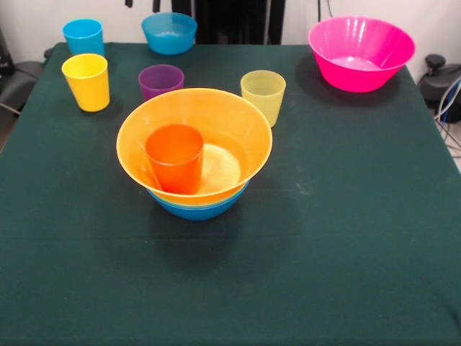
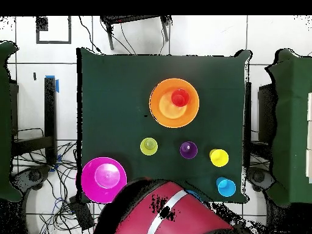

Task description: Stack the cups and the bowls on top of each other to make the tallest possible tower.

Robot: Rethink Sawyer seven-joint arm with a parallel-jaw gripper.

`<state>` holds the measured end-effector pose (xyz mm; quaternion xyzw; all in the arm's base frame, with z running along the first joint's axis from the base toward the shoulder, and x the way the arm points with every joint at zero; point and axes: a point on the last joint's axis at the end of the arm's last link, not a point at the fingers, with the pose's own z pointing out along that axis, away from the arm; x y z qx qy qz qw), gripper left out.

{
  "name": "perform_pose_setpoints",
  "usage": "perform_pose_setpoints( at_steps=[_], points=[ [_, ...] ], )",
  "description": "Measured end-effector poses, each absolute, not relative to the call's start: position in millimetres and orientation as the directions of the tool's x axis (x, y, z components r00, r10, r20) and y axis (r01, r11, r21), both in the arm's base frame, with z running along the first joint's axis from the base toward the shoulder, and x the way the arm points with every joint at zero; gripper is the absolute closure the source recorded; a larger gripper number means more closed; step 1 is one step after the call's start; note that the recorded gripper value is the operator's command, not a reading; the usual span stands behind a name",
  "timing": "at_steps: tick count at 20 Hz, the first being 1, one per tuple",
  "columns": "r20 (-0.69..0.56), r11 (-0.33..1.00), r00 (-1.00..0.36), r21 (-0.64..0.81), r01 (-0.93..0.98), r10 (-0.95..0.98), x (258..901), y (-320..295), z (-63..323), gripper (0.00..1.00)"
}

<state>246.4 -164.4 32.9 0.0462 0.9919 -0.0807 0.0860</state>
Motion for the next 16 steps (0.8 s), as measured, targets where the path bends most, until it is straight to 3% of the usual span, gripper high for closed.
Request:
perform_pose_setpoints(
  at_steps=[16],
  points=[
    [-0.119,0.976,-0.985,-0.164,0.142,0.124,227.2,-163.3,19.1,0.00]
  ],
)
